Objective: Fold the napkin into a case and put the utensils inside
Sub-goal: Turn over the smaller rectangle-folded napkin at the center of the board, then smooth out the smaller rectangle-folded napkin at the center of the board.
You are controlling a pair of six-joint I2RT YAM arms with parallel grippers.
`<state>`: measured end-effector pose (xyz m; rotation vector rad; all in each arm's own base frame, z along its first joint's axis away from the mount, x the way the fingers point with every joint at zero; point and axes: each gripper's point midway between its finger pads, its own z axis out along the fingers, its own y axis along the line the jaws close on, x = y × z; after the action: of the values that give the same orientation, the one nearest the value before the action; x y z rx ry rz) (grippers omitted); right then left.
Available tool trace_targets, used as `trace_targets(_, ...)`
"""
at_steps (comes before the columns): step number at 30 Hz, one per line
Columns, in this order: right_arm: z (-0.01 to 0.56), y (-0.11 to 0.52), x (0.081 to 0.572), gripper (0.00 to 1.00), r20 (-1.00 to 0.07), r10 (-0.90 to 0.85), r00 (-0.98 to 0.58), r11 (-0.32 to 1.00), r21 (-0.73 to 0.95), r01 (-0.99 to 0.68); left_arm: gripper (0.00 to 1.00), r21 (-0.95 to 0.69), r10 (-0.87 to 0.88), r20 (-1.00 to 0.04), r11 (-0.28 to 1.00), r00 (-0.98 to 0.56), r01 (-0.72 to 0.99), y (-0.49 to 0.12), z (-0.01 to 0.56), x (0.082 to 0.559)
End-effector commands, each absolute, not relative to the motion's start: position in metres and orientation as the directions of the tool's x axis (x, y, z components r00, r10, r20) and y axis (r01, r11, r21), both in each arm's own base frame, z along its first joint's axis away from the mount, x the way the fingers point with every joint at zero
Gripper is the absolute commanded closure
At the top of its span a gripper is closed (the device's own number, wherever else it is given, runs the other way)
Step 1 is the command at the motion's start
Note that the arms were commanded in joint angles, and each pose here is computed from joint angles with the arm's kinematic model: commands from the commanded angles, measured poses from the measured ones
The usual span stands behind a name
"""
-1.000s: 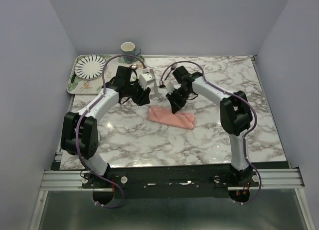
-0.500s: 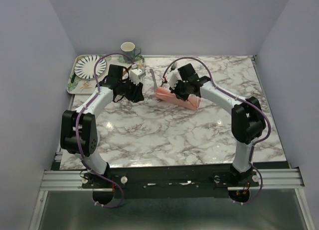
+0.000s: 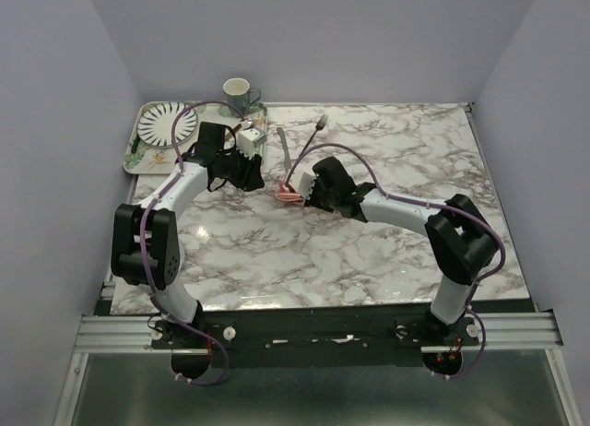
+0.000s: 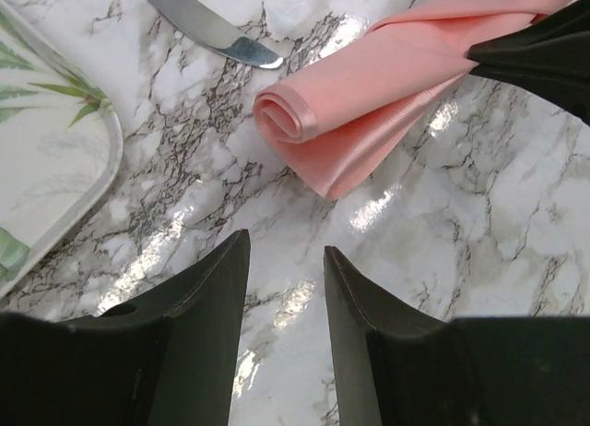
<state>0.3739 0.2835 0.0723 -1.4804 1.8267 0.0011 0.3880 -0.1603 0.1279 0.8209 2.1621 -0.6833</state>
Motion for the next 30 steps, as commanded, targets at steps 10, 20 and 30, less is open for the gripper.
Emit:
trace_targets(10,0.068,0.303,0.319,0.66,-0.544,-0.834,0.096,0.268,-0.551,-0.790,0.50,-0.257,0.306,-0.760,0.669,-0.574,0.697,-0.151,0.125,0.373)
trace_targets(20,0.132,0.305,0.279,0.04,-0.710,-0.698,-0.097,0.337,-0.206,-0.918,0.53,-0.349,0.317,-0.753,0.550,-0.576,0.759,-0.176,0.142,0.364)
trace_targets(30,0.132,0.245,0.272,0.20,-0.543,-0.440,-0.716,0.465,0.544,-0.698,0.76,-0.718,0.234,-0.558,0.346,-0.796,0.604,-0.247,0.136,0.341)
